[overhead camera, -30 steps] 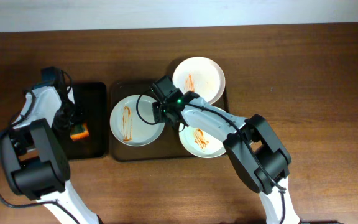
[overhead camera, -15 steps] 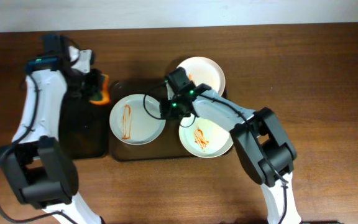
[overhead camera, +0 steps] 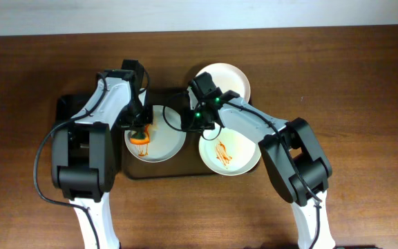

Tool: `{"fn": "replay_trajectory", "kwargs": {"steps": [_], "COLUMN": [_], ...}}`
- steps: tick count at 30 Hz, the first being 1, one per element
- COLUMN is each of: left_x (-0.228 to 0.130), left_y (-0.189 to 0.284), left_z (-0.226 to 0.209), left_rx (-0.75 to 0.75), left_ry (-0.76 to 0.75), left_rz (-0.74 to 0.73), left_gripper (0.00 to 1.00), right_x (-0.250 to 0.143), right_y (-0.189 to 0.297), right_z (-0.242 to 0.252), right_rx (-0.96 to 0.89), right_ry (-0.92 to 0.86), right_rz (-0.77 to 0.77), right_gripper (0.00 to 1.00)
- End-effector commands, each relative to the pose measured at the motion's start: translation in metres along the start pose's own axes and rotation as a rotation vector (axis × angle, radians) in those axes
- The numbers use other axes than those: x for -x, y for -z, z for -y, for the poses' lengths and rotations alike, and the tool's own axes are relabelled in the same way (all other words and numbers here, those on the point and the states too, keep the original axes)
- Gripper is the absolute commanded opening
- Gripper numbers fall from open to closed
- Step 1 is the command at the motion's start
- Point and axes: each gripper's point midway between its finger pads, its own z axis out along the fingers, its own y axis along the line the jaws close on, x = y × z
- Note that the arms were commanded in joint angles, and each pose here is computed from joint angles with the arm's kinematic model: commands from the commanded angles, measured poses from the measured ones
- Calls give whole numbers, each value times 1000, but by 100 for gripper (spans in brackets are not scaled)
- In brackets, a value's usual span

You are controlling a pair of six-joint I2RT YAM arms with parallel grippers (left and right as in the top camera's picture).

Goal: Clean dirty plates on tray and stack at the side
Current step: 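Hold the left plate with the right gripper and scrub it with the sponge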

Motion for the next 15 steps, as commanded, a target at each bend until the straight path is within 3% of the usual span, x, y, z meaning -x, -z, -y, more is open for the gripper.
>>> {"fn": "replay_trajectory", "kwargs": {"steps": [1, 2, 4, 9, 11, 12, 13, 15], "left_x": [-47, -56, -53, -13, 5, 1, -5, -18], "left_y": [-21, -16, -14, -24, -38, -35, -33, -35], "left_z": [23, 41, 50, 56, -6, -25, -33, -21], "left_rx": [-129, -247, -305, -293, 85, 200, 250, 214], "left_ry": [-137, -215, -242, -250, 102, 259, 369, 427], "left_rz": [-214, -239, -222, -59, -6, 7, 5, -52], "left_gripper": [0, 0, 0, 0, 0, 0, 0, 0], "right_x": [5, 6, 6, 7, 8, 8, 8, 9], "right_y": [-1, -1, -1, -1, -1, -1, -1, -1], "right_z": [13, 12, 12, 12, 11, 11, 11, 10], "right_rx": [-11, -11, -9, -8, -5, -5, -4, -3], "right_ry": [-18, -17, -16, -15, -13, -12, -11, -10], "right_rz": [4, 4, 8, 10, 15, 16, 16, 19], "right_gripper": [4, 4, 4, 4, 4, 4, 4, 4]}}
